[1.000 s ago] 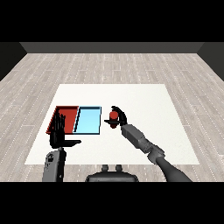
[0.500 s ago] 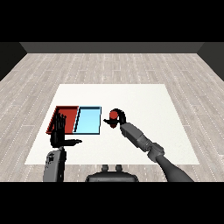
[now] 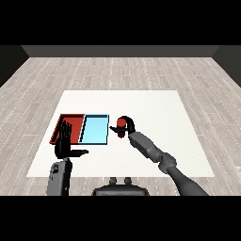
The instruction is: Pick the red can and put it in the red box
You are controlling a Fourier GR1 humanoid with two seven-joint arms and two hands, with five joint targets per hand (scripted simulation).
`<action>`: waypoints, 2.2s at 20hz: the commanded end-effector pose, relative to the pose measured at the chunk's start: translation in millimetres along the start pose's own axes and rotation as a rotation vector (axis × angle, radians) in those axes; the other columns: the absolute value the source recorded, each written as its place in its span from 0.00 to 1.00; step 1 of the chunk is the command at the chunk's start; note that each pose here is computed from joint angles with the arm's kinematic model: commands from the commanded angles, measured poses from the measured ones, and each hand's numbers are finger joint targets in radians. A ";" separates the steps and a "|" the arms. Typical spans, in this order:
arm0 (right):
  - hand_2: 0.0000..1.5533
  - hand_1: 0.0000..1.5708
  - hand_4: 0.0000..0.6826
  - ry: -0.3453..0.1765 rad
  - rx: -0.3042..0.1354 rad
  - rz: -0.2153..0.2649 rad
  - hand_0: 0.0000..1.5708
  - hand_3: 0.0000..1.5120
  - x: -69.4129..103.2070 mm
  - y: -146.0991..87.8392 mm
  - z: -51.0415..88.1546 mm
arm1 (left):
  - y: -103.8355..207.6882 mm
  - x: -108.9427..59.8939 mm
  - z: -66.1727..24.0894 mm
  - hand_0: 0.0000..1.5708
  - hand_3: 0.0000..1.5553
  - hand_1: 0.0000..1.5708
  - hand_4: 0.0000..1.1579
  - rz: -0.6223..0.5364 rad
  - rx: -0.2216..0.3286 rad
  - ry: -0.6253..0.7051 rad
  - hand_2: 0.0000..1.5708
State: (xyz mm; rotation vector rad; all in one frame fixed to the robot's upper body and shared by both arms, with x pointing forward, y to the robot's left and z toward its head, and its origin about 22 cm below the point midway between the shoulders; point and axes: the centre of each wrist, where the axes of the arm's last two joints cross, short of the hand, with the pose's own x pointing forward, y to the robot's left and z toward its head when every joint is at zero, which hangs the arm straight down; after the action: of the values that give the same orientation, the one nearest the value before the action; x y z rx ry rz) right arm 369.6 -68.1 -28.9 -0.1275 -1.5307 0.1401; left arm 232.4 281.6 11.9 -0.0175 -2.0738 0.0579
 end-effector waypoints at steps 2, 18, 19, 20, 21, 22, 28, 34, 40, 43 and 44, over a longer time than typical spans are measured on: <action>0.93 0.97 0.86 -0.067 0.003 -0.014 0.97 0.92 13.5 -4.1 -13.3 | -14.4 14.8 7.1 0.00 0.00 0.00 0.00 0.015 -0.013 0.005 0.00; 0.94 0.97 0.83 -0.300 0.005 0.006 0.97 0.92 67.6 -56.2 13.1 | -65.0 16.5 -0.4 0.00 0.00 0.00 0.00 0.062 -0.211 0.108 0.00; 0.94 0.97 0.83 -0.300 0.005 0.005 0.97 0.92 68.4 -57.6 15.0 | -92.0 28.3 -4.8 0.00 0.00 0.00 0.00 0.083 -0.222 0.123 0.00; 0.94 0.97 0.83 -0.300 0.005 0.004 0.97 0.92 71.4 -60.6 21.9 | -87.4 31.2 -7.9 0.00 0.00 0.00 0.00 0.079 -0.225 0.128 0.00; 0.94 0.97 0.83 -0.300 0.004 0.004 0.97 0.92 73.9 -63.1 27.5 | -89.4 32.8 -8.7 0.00 0.00 0.00 0.00 0.079 -0.225 0.130 0.00; 0.94 0.97 0.83 -0.300 0.003 0.004 0.97 0.92 76.3 -65.3 32.3 | -91.0 34.0 -9.5 0.00 0.00 0.00 0.00 0.080 -0.225 0.131 0.00; 0.94 0.96 0.85 -0.365 -0.015 0.023 0.96 0.93 84.7 -97.6 58.5 | -122.2 32.6 -23.1 0.00 0.00 0.00 0.00 0.037 -0.260 0.152 0.00; 0.94 0.97 0.85 -0.397 -0.037 -0.006 0.97 0.92 97.6 -110.2 78.4 | -154.5 28.4 -25.8 0.00 0.00 0.00 0.00 0.058 -0.296 0.222 0.00; 0.95 0.96 0.84 -0.457 -0.007 -0.006 0.96 0.92 116.5 -95.8 73.0 | -165.7 12.8 -51.3 0.00 0.00 0.00 0.00 0.006 -0.349 0.245 0.00; 0.93 0.95 0.82 -0.461 -0.003 0.033 0.95 0.92 115.6 -90.1 84.1 | -186.4 17.6 -44.0 0.00 0.00 0.00 0.00 0.040 -0.334 0.282 0.00; 0.93 0.95 0.82 -0.483 0.002 0.027 0.95 0.91 121.5 -88.8 75.3 | -199.8 18.8 -57.4 0.00 0.00 0.00 0.00 0.048 -0.361 0.292 0.00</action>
State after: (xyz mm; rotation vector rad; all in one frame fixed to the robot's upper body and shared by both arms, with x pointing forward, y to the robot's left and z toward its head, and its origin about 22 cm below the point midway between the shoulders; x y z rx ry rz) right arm 296.1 -145.0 97.5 -0.1170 -1.9772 0.1832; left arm 266.1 106.1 63.1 -0.2591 -1.8047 -0.2537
